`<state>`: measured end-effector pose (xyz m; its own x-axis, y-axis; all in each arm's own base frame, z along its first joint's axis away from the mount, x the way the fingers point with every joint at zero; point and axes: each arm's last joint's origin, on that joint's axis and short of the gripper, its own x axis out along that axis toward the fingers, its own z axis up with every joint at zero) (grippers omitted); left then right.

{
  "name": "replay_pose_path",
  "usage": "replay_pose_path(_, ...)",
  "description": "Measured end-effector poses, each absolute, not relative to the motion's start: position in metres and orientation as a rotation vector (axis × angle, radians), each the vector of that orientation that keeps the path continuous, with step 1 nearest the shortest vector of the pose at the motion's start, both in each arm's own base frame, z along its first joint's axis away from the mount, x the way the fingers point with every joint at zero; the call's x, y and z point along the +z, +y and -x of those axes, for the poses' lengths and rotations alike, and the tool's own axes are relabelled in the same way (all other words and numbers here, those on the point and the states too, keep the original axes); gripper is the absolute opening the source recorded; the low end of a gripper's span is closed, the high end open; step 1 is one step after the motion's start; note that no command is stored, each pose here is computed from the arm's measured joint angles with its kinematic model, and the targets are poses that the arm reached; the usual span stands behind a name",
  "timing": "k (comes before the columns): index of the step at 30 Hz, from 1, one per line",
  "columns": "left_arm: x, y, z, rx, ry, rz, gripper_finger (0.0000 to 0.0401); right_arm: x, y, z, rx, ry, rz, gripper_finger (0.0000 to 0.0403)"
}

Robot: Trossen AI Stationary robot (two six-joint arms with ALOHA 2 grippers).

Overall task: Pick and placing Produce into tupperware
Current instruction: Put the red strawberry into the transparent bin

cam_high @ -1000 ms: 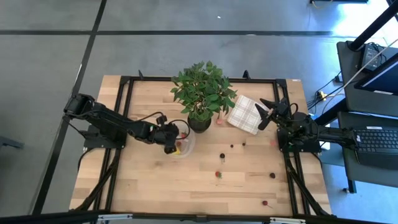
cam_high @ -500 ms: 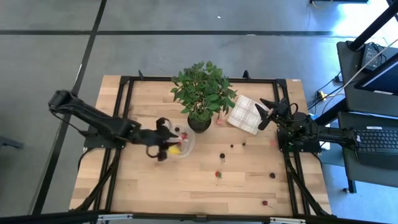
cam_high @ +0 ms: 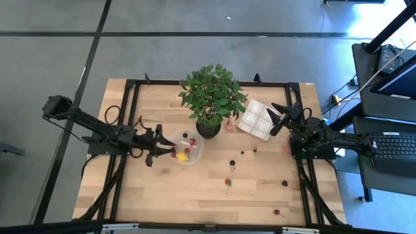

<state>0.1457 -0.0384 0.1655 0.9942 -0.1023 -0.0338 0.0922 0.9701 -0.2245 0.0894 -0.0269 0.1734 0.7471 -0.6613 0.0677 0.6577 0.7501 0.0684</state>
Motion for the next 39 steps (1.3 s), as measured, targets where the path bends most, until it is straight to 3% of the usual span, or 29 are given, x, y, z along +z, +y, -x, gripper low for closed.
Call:
replay_pose_path(13, 0.165, -0.035, -0.139, -0.091, -0.015, 0.136, 0.0126, 0.175, -0.027, -0.089, -0.715, -0.131, -0.119, 0.0182)
replay_pose_path(19, 0.174, -0.017, -0.134, 0.149, -0.097, 0.076, 0.0126, 0.175, -0.027, -0.089, -0.714, -0.131, -0.120, 0.0182)
replay_pose_path(27, 0.172, 0.010, -0.123, 0.358, -0.047, 0.049, 0.0126, 0.173, -0.027, -0.089, -0.715, -0.115, -0.116, 0.0182)
replay_pose_path(39, 0.184, 0.025, -0.100, 0.500, -0.174, -0.011, 0.0126, 0.173, -0.027, -0.089, -0.715, -0.114, -0.115, 0.0182)
